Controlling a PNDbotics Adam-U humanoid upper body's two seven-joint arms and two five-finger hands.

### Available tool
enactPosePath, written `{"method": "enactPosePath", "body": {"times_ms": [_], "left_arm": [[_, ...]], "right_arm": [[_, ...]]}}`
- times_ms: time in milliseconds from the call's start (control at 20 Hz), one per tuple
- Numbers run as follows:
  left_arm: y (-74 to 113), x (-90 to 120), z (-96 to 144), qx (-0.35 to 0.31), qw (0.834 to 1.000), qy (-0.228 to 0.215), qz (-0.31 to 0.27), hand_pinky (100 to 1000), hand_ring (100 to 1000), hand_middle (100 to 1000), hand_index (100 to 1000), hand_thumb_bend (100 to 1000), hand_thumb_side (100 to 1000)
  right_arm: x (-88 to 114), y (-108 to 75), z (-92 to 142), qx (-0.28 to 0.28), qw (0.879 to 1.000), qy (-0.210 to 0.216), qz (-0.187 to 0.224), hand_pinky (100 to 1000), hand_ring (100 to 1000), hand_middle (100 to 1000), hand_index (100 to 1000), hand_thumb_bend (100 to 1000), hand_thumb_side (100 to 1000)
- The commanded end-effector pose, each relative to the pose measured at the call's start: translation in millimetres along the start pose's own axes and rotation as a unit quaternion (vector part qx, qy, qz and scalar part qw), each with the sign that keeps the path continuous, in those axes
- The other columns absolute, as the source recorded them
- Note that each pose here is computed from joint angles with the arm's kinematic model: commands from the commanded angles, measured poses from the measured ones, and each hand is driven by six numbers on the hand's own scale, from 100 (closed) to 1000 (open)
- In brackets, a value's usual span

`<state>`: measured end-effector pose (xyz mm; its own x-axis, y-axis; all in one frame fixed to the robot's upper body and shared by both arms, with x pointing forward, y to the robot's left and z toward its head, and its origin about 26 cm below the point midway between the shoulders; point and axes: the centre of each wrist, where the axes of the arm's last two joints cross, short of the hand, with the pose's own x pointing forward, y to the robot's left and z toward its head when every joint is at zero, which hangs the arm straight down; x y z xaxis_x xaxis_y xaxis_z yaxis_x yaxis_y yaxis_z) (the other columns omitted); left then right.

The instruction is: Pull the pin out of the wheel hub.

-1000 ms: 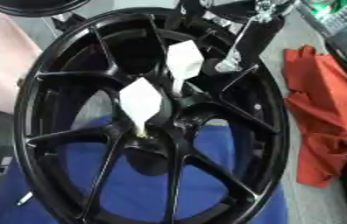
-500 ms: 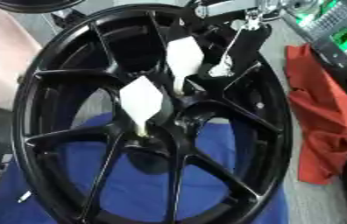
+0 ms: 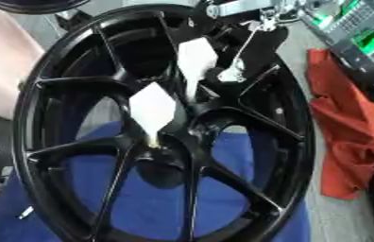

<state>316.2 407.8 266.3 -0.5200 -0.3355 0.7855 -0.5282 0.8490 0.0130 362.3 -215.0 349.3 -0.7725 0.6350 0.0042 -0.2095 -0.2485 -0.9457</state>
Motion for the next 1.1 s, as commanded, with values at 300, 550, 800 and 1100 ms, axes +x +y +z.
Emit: {"method": "enactPosePath", "body": {"times_ms": [300, 550, 800, 1100], "left_arm": [[6.7, 7.8, -6.5, 0.008, 1.000, -0.014, -0.005, 718, 636, 577, 809, 131, 774], [7.2, 7.2, -6.4, 0.011, 1.000, -0.013, -0.004, 718, 636, 577, 808, 132, 774], [8.0, 7.2, -6.6, 0.015, 1.000, -0.014, -0.002, 719, 637, 578, 808, 134, 773], [10.1, 6.1, -6.7, 0.022, 1.000, -0.012, 0.000, 719, 638, 578, 808, 135, 772]], "right_arm": [[3.2, -11.7, 9.2, -0.013, 1.000, 0.004, 0.005, 870, 843, 745, 846, 242, 189], [1.8, -9.7, 6.7, -0.013, 1.000, 0.005, 0.004, 858, 806, 610, 759, 241, 168], [0.7, -8.4, 4.0, -0.013, 1.000, 0.000, 0.001, 849, 758, 520, 669, 232, 145], [1.0, -8.4, 2.2, -0.022, 1.000, -0.009, -0.007, 838, 720, 468, 594, 190, 137]]}}
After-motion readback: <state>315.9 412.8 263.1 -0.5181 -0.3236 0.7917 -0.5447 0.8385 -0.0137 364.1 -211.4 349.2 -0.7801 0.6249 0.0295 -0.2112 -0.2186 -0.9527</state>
